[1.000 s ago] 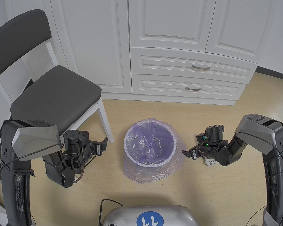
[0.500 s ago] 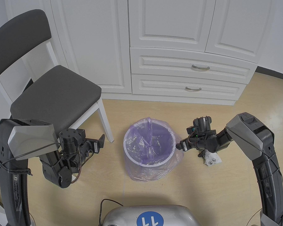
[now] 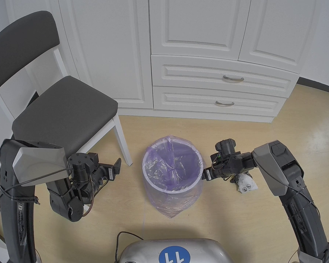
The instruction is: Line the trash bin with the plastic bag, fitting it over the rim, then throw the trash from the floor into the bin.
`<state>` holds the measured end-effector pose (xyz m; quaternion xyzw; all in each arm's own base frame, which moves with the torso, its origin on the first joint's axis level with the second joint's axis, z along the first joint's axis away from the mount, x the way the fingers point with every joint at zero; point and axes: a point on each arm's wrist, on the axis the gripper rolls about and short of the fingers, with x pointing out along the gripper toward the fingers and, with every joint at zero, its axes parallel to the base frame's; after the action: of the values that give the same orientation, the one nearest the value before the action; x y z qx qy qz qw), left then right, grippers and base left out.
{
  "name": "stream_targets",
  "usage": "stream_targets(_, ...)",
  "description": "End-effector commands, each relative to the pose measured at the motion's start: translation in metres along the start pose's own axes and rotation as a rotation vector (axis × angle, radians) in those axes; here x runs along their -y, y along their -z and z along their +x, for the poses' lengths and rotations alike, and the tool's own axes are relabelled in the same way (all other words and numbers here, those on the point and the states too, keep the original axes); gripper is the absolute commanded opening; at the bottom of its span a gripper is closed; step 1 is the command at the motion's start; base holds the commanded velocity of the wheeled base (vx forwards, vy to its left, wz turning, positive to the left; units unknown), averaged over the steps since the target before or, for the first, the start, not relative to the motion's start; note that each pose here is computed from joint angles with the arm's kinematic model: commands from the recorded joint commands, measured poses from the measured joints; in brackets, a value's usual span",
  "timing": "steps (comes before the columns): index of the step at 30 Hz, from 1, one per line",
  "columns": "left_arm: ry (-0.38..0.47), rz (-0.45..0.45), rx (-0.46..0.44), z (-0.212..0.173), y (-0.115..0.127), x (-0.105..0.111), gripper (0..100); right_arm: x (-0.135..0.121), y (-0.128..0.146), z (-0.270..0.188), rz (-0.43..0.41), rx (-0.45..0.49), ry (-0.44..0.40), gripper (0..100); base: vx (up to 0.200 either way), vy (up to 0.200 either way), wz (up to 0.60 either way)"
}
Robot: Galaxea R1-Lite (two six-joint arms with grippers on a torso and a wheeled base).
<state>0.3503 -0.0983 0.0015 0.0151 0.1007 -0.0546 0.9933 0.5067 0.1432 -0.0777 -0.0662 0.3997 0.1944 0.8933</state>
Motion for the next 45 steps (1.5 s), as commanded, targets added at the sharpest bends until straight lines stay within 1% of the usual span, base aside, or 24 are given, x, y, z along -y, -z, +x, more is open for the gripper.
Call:
stream_targets(1, -0.003, 0.001, -0.007, 0.000, 0.002, 0.000, 100, 0.004, 0.002, 0.003, 0.007, 0.010, 0.003, 100, 0.000, 0.000, 0.00)
stream_targets(3, 0.003, 0.001, -0.001, 0.000, 0.001, 0.002, 100, 0.006, -0.001, -0.007, 0.012, 0.011, 0.001, 100, 0.000, 0.000, 0.00)
stream_targets(5, 0.002, 0.003, 0.000, -0.001, 0.000, 0.004, 100, 0.006, 0.001, -0.021, 0.016, 0.012, -0.027, 100, 0.000, 0.000, 0.00)
stream_targets(8, -0.025, 0.009, -0.010, -0.002, 0.004, 0.010, 100, 0.009, 0.003, -0.041, 0.018, 0.048, -0.048, 100, 0.000, 0.000, 0.00)
stream_targets(14, -0.033, 0.017, -0.030, -0.001, 0.012, 0.015, 100, 0.008, 0.014, -0.082, 0.015, 0.115, 0.000, 100, 0.000, 0.000, 0.00)
stream_targets(19, -0.017, 0.023, -0.035, 0.002, 0.017, 0.021, 100, 0.002, 0.027, -0.113, -0.002, 0.194, 0.149, 100, 0.000, 0.000, 0.00)
stream_targets(22, 0.014, 0.022, -0.032, -0.007, 0.013, 0.033, 100, 0.005, 0.033, -0.140, -0.065, 0.302, 0.252, 100, 0.000, 0.000, 0.00)
stream_targets(23, 0.014, 0.022, -0.032, -0.007, 0.013, 0.033, 100, 0.005, 0.033, -0.140, -0.065, 0.302, 0.252, 100, 0.000, 0.000, 0.00)
stream_targets(24, 0.023, 0.027, -0.032, -0.026, 0.002, 0.040, 100, 0.012, 0.039, -0.166, -0.116, 0.367, 0.317, 100, 0.000, 0.000, 0.00)
stream_targets(25, 0.031, 0.025, -0.025, -0.039, -0.006, 0.043, 100, 0.011, 0.042, -0.183, -0.146, 0.417, 0.344, 100, 0.000, 0.000, 0.00)
stream_targets(26, 0.044, 0.019, -0.018, -0.050, -0.013, 0.045, 100, 0.010, 0.045, -0.194, -0.158, 0.453, 0.356, 100, 0.000, 0.000, 0.00)
stream_targets(27, 0.044, 0.019, -0.018, -0.050, -0.013, 0.045, 100, 0.010, 0.045, -0.194, -0.158, 0.453, 0.356, 100, 0.000, 0.000, 0.00)
stream_targets(28, 0.063, 0.007, 0.008, -0.069, -0.028, 0.047, 100, 0.008, 0.051, -0.217, -0.153, 0.509, 0.395, 100, 0.000, 0.000, 0.00)
stream_targets(29, 0.064, 0.008, 0.012, -0.072, -0.030, 0.047, 100, 0.007, 0.053, -0.222, -0.151, 0.520, 0.406, 100, 0.000, 0.000, 0.00)
stream_targets(30, 0.078, 0.002, 0.040, -0.081, -0.041, 0.048, 100, 0.005, 0.057, -0.233, -0.139, 0.532, 0.441, 100, 0.000, 0.000, 0.00)
stream_targets(33, 0.107, -0.015, 0.099, -0.105, -0.062, 0.048, 100, 0.005, 0.068, -0.241, -0.106, 0.521, 0.583, 100, 0.000, 0.000, 0.00)
stream_targets(36, 0.123, -0.004, 0.160, -0.127, -0.081, 0.044, 100, 0.011, 0.063, -0.250, -0.123, 0.586, 0.769, 100, 0.000, 0.000, 0.00)
stream_targets(37, 0.126, 0.013, 0.192, -0.133, -0.089, 0.043, 100, 0.013, 0.063, -0.253, -0.147, 0.572, 0.796, 100, 0.000, 0.000, 0.00)
stream_targets(39, 0.119, 0.049, 0.243, -0.144, -0.101, 0.040, 100, 0.014, 0.057, -0.269, -0.183, 0.599, 0.813, 100, 0.000, 0.000, 0.00)
stream_targets(40, 0.110, 0.078, 0.281, -0.152, -0.109, 0.036, 100, 0.011, 0.053, -0.283, -0.199, 0.642, 0.805, 100, 0.000, 0.000, 0.00)
stream_targets(41, 0.108, 0.084, 0.286, -0.154, -0.111, 0.035, 100, 0.011, 0.052, -0.285, -0.202, 0.648, 0.799, 100, 0.000, 0.000, 0.00)
stream_targets(43, 0.102, 0.116, 0.327, -0.171, -0.120, 0.029, 100, 0.003, 0.054, -0.302, -0.256, 0.706, 0.697, 100, 0.000, 0.000, 0.00)
stream_targets(44, 0.104, 0.116, 0.332, -0.173, -0.121, 0.028, 100, 0.002, 0.054, -0.305, -0.263, 0.713, 0.688, 100, 0.000, 0.000, 0.00)
stream_targets(45, 0.105, 0.124, 0.337, -0.177, -0.122, 0.027, 100, -0.005, 0.057, -0.319, -0.291, 0.748, 0.637, 100, 0.000, 0.000, 0.00)
